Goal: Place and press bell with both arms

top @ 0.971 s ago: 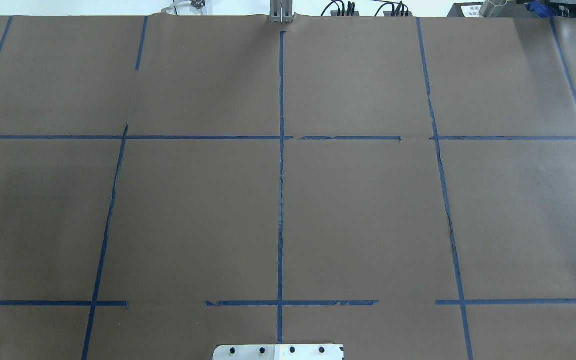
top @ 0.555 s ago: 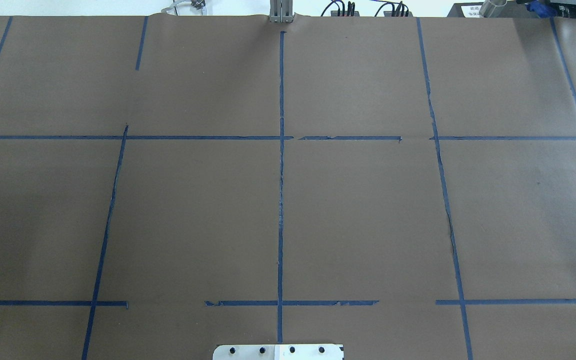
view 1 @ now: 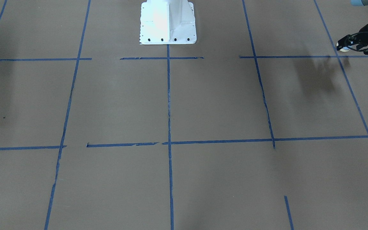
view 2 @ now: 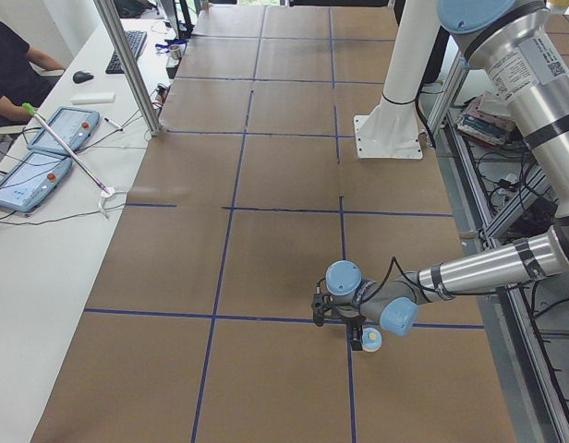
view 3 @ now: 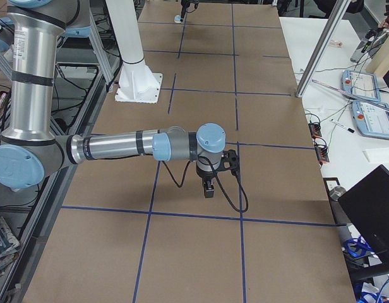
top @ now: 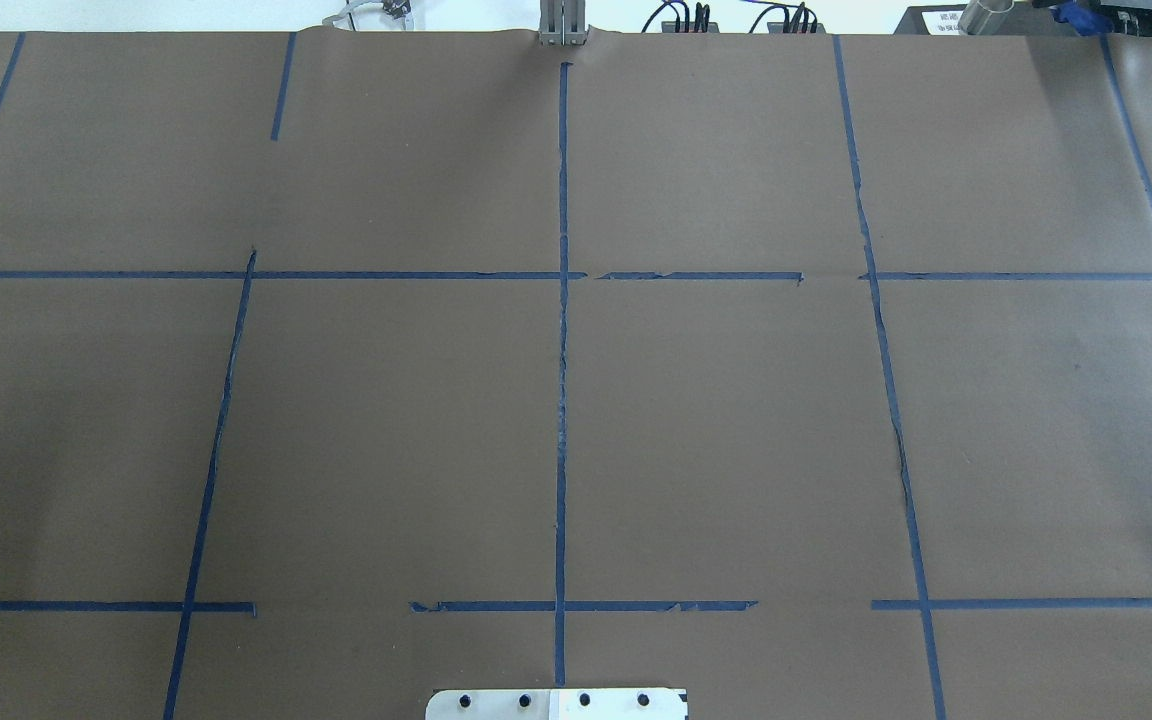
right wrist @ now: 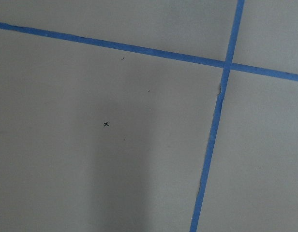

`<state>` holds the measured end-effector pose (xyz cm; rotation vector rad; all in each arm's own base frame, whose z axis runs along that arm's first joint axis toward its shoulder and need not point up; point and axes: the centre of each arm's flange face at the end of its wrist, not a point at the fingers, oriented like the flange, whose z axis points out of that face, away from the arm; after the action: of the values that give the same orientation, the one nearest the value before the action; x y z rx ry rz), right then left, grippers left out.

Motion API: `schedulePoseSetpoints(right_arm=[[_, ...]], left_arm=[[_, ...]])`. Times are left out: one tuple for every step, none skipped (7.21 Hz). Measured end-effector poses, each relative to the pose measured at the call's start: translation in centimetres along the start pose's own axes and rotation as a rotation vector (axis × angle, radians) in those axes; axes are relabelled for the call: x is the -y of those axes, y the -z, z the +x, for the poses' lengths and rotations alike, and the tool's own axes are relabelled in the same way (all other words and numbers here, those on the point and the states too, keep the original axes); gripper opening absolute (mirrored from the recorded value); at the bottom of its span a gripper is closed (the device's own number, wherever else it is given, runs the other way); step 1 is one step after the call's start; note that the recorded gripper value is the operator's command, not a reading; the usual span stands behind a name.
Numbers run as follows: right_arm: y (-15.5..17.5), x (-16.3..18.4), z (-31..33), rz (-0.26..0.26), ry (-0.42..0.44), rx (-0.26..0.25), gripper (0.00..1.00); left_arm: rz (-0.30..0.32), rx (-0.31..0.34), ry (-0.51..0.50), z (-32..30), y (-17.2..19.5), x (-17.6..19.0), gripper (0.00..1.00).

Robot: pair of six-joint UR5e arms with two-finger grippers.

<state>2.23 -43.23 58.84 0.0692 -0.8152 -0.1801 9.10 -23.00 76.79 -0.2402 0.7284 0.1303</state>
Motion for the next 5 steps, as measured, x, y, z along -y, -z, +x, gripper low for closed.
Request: schedulePoseSetpoints(right_arm=[[0.0, 0.0, 0.0, 0.000, 0.000, 0.000, 1.00], [0.0, 0.0, 0.0, 0.000, 0.000, -0.001, 1.00], [0.0, 0.0, 0.0, 0.001, 0.000, 0.000, 1.00], [0.1, 0.0, -0.1, 0.002, 0.000, 0.000, 1.00], [0.2, 0.1, -0.2, 0.004, 0.002, 0.000, 1.00]], left_arm=[[-0.008, 0.005, 0.000, -0.5, -0.5, -0.3, 1.00], [-0.010, 0.006, -0.003, -1.2, -1.1, -0.6, 1.00], [-0.012, 0.005, -0.009, -1.5, -1.4, -0.8, 1.00], [-0.021, 0.006, -0.020, -1.4, -1.8, -0.9, 1.00], [-0.035, 0.009, -0.031, -1.3, -2.2, -1.0, 0.99]])
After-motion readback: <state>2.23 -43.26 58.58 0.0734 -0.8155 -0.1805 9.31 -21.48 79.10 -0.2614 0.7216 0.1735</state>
